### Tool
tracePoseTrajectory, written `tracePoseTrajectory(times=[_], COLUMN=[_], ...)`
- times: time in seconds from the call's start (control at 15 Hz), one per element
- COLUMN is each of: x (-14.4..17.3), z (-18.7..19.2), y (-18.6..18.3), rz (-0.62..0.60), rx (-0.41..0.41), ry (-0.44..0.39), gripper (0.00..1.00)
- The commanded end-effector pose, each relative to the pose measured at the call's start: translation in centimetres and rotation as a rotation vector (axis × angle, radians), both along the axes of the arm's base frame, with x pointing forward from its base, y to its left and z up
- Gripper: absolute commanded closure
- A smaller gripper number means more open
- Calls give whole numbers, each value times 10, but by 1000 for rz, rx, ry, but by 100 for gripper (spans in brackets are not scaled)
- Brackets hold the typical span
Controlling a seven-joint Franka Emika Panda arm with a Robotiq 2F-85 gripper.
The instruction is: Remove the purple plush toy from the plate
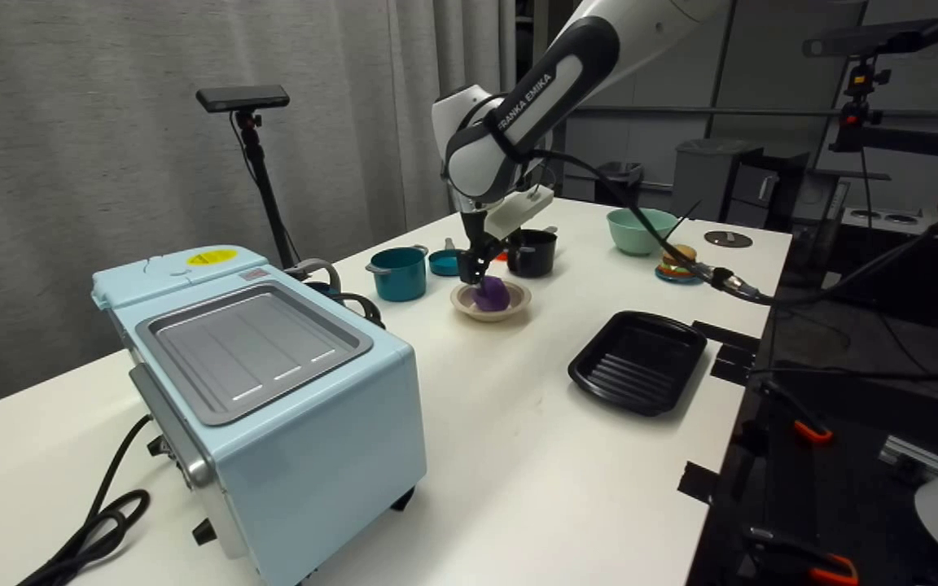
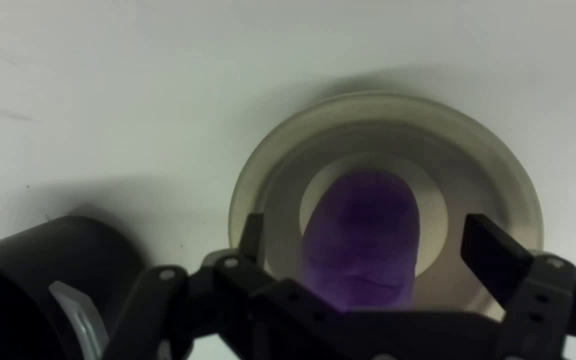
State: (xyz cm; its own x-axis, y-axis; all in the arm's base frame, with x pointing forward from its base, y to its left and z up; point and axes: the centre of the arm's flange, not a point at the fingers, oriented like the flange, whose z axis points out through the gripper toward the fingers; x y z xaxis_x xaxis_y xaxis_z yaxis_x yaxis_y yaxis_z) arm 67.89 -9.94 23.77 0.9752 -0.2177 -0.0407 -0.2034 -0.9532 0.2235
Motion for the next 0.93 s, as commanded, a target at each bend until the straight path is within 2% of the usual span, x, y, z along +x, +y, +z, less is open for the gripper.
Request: tracePoseTrajectory(times=[0.0,0.13,0.2,0.27,0.47,0.67,0.87], x=[25,32,33,32,31,34,42], z=[-21,-38,-44,-50,-58,-32,3], y=[-13,-17,-19,-12,-2,8,6], rz=[-23,-27,-29,-30,-25,-14,-3], rx=[-1,0,2,2,11,21,15], ry=[9,19,23,27,32,-10,-64], gripper=[0,0,6,26,49,73,92])
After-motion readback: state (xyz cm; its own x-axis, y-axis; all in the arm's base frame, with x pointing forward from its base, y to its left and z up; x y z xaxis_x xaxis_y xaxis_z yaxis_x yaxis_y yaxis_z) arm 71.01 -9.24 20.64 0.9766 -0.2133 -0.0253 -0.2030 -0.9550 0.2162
